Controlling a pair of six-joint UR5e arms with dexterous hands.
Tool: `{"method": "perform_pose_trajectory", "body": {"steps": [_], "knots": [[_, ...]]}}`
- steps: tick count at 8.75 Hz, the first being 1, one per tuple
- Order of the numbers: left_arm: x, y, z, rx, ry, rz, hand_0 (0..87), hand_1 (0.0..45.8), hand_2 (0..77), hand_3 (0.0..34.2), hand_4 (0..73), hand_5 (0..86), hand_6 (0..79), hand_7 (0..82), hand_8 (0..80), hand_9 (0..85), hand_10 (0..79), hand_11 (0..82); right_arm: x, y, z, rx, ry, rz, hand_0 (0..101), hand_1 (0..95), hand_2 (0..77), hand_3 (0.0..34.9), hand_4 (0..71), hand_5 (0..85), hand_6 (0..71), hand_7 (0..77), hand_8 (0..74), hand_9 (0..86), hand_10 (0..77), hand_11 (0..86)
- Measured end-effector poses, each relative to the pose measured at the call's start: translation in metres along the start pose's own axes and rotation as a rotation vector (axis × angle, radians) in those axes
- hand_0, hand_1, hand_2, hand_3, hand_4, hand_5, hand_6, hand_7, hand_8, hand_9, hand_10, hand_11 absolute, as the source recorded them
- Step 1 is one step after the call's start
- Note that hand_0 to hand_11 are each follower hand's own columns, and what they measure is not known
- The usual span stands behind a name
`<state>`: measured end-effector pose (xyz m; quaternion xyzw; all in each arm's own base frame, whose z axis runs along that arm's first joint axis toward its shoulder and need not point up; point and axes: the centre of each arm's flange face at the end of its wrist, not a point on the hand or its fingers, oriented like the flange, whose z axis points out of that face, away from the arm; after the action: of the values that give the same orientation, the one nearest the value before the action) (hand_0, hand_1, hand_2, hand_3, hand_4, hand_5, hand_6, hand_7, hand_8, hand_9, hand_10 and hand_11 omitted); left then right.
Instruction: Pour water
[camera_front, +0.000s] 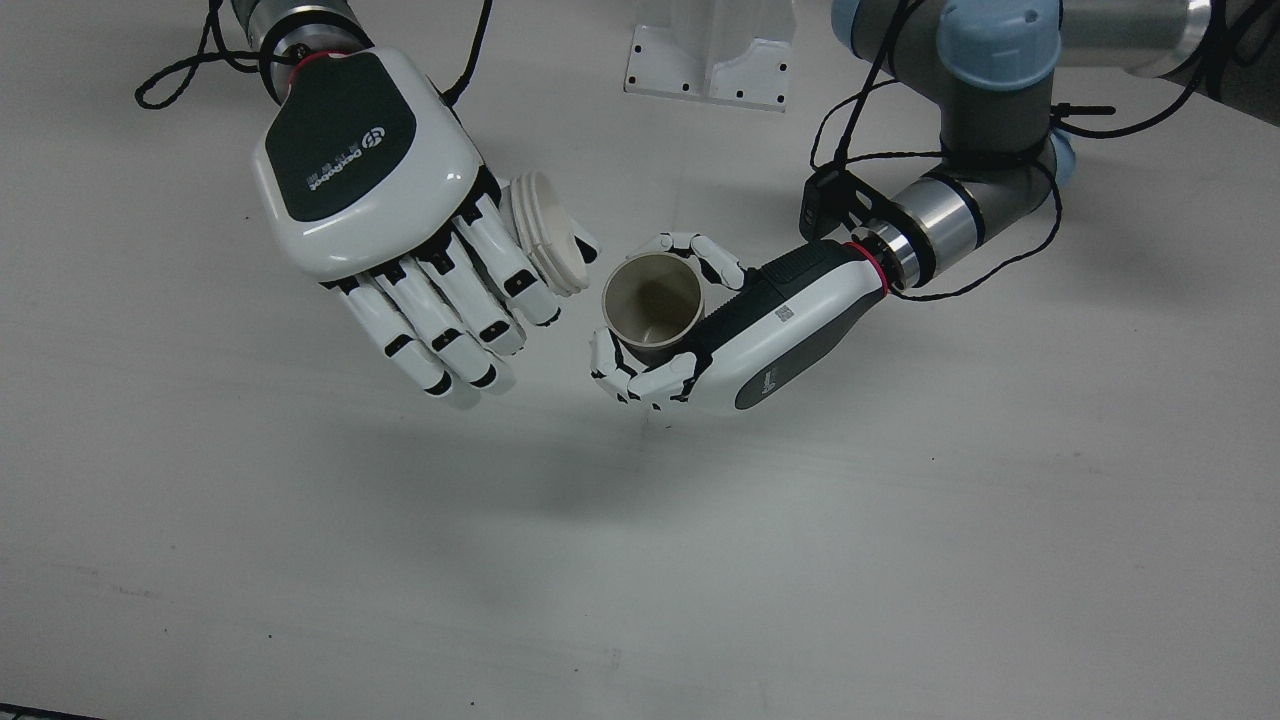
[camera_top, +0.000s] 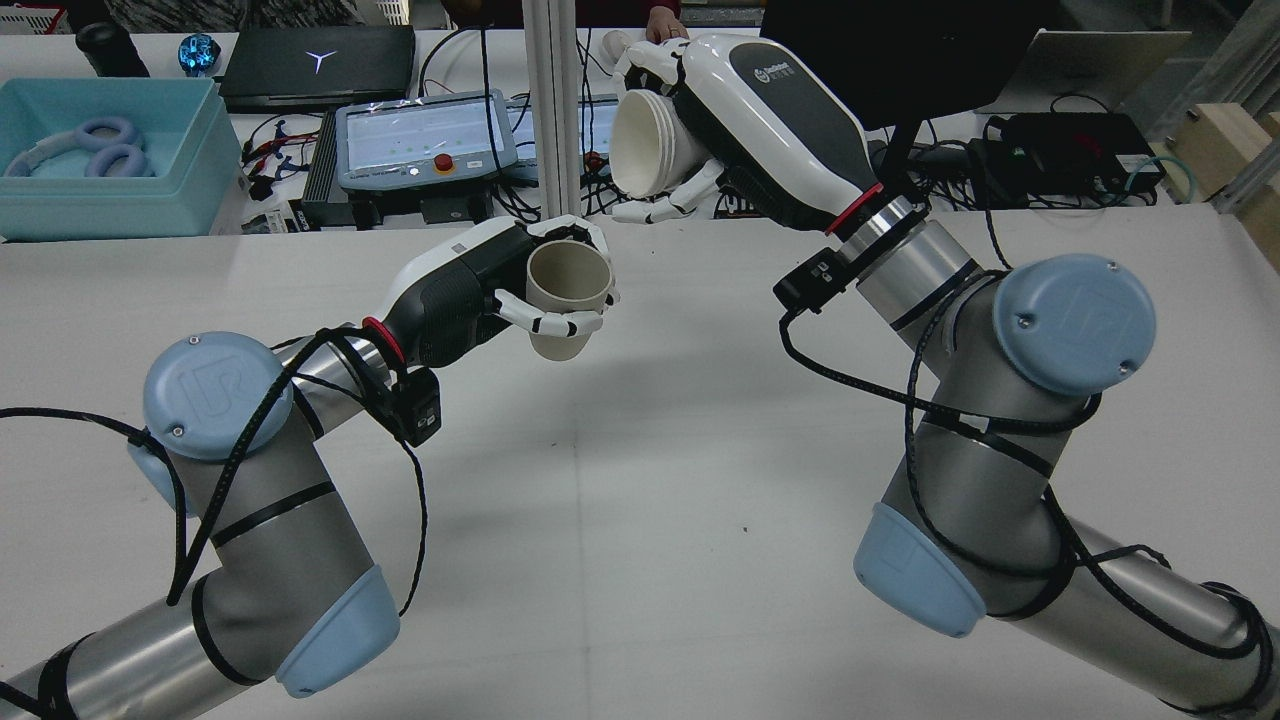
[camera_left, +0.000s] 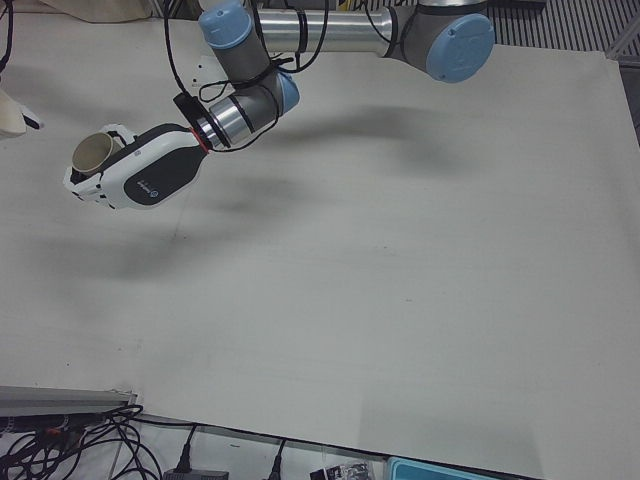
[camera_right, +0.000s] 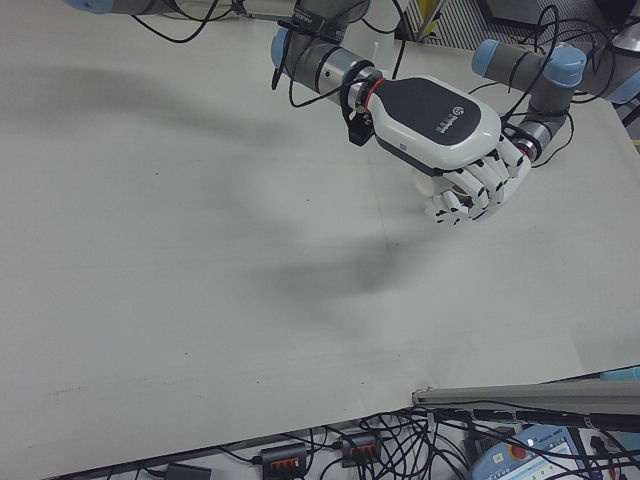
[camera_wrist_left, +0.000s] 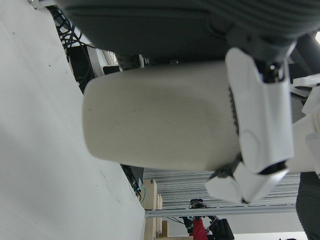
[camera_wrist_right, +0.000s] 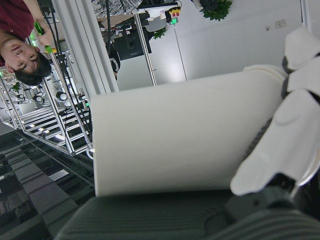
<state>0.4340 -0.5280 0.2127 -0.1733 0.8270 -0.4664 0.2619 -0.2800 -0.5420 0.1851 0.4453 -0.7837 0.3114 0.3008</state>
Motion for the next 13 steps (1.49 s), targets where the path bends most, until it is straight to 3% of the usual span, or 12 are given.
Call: {"method": "perform_pose_trajectory", "body": {"steps": [5, 6, 7, 8, 9, 10, 11, 13], "knots": [[0.007, 0.002, -0.001, 0.003, 0.006, 0.000, 53.6, 21.3, 38.7, 0.0, 16.4, 57.8, 29.5, 48.5, 37.6, 36.0, 23.5, 36.0, 0.005, -0.008, -0.002, 0.013, 0.010, -0.009, 47, 14.2, 21.8, 0.0, 19.1, 61.6, 46.9, 58.9, 28.9, 42.0, 26.2, 39.3], [0.019, -0.003, -0.004, 0.009, 0.021, 0.003, 54.1, 21.3, 38.7, 0.0, 16.4, 57.8, 29.5, 48.5, 37.6, 36.0, 23.5, 36.0, 0.003, -0.025, -0.003, 0.044, 0.003, -0.009, 46, 13.6, 21.8, 0.0, 16.9, 55.1, 45.8, 56.7, 28.9, 40.4, 26.2, 39.3], [0.043, -0.020, -0.015, 0.036, 0.049, -0.001, 53.1, 21.3, 39.3, 0.0, 16.4, 57.8, 27.8, 46.4, 37.1, 34.4, 23.5, 36.0, 0.008, -0.052, -0.014, 0.103, 0.011, 0.021, 46, 6.0, 19.6, 0.0, 16.9, 52.9, 44.2, 54.5, 25.6, 40.4, 27.3, 39.8], [0.067, -0.047, -0.037, 0.075, 0.078, -0.005, 52.5, 21.3, 39.3, 0.0, 16.4, 57.8, 26.7, 45.3, 35.5, 33.8, 23.5, 36.0, 0.022, -0.082, -0.034, 0.181, 0.033, 0.087, 46, 10.4, 19.6, 0.0, 15.3, 46.9, 43.6, 53.5, 26.2, 39.8, 28.4, 41.5], [0.090, -0.082, -0.071, 0.119, 0.111, -0.004, 52.8, 21.3, 39.3, 0.0, 16.4, 57.8, 27.3, 44.7, 35.5, 33.8, 23.5, 36.0, 0.036, -0.113, -0.058, 0.259, 0.052, 0.152, 46, 10.4, 19.6, 0.0, 15.3, 46.9, 43.6, 52.4, 27.8, 39.8, 28.4, 42.0], [0.109, -0.121, -0.110, 0.164, 0.143, -0.010, 52.8, 21.3, 39.3, 0.0, 16.4, 57.8, 27.3, 44.7, 35.5, 33.8, 23.5, 36.0, 0.046, -0.145, -0.080, 0.322, 0.065, 0.182, 46, 10.4, 20.2, 0.0, 12.5, 44.7, 41.5, 50.7, 27.3, 39.3, 28.4, 41.5], [0.120, -0.162, -0.152, 0.209, 0.169, -0.021, 52.6, 21.3, 39.3, 0.0, 16.4, 57.8, 27.3, 45.3, 35.5, 33.8, 23.5, 36.0, 0.054, -0.169, -0.102, 0.363, 0.081, 0.204, 46, 10.9, 17.5, 0.0, 10.9, 40.4, 38.2, 47.5, 23.5, 35.5, 27.3, 40.9], [0.130, -0.234, -0.244, 0.286, 0.212, -0.027, 52.7, 21.3, 39.3, 0.0, 16.4, 57.8, 27.3, 45.3, 35.5, 33.8, 23.5, 36.0, 0.080, -0.198, -0.151, 0.412, 0.147, 0.241, 46, 9.8, 16.9, 0.0, 11.5, 39.3, 38.2, 46.4, 24.0, 34.4, 24.5, 38.2]]}}
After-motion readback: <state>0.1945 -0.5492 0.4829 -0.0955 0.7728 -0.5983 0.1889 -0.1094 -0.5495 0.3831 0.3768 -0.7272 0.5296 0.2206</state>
